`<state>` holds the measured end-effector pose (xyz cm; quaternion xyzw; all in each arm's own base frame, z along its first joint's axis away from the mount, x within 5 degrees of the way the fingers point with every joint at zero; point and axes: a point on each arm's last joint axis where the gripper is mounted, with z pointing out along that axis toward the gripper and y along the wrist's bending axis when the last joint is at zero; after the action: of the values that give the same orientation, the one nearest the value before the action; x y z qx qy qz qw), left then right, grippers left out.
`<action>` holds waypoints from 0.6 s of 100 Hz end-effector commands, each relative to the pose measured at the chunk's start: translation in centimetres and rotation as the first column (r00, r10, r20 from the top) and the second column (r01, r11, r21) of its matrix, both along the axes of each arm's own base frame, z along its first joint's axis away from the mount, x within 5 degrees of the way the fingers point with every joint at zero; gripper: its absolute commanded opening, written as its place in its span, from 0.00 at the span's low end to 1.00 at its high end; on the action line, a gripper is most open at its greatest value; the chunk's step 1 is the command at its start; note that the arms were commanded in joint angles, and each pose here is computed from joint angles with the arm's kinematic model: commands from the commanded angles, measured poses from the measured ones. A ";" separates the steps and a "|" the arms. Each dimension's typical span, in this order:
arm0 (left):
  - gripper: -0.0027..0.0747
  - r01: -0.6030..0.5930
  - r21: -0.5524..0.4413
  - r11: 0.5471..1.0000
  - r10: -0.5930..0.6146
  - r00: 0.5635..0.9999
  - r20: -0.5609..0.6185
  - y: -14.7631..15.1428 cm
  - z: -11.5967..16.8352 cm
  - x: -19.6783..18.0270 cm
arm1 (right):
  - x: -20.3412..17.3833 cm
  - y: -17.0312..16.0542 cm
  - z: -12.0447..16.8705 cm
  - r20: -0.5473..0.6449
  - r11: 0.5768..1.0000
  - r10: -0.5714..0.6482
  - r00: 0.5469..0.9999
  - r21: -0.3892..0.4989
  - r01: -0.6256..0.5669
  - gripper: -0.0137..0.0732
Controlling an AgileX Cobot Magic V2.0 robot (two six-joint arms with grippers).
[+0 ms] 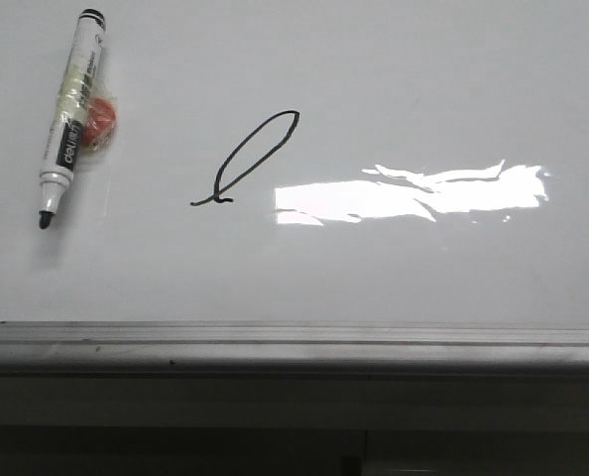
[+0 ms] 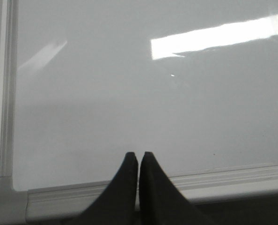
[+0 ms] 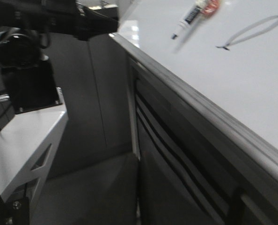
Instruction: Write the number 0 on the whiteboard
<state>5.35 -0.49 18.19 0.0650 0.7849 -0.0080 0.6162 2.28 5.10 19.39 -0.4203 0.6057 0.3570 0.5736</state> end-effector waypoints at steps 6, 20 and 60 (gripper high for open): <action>0.01 0.001 -0.015 1.000 0.000 0.999 0.045 0.0 -0.4 0.0 | -0.1 0.0 0.9 0.109 0.994 0.004 0.994 0.108 -0.016 0.08; 0.01 0.001 -0.015 1.000 0.000 0.999 0.045 0.0 -0.4 0.0 | 0.6 -0.4 0.2 0.080 0.990 -0.142 0.987 0.027 0.140 0.08; 0.01 0.001 -0.015 1.000 0.000 0.999 0.045 0.0 -0.4 0.0 | 3.1 -4.1 -0.2 0.063 0.564 -0.824 0.563 -0.008 0.826 0.08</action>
<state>5.35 -0.49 18.18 0.0652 0.7853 -0.0078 0.6156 5.21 1.85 18.86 -0.1647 0.7383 0.0782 0.6493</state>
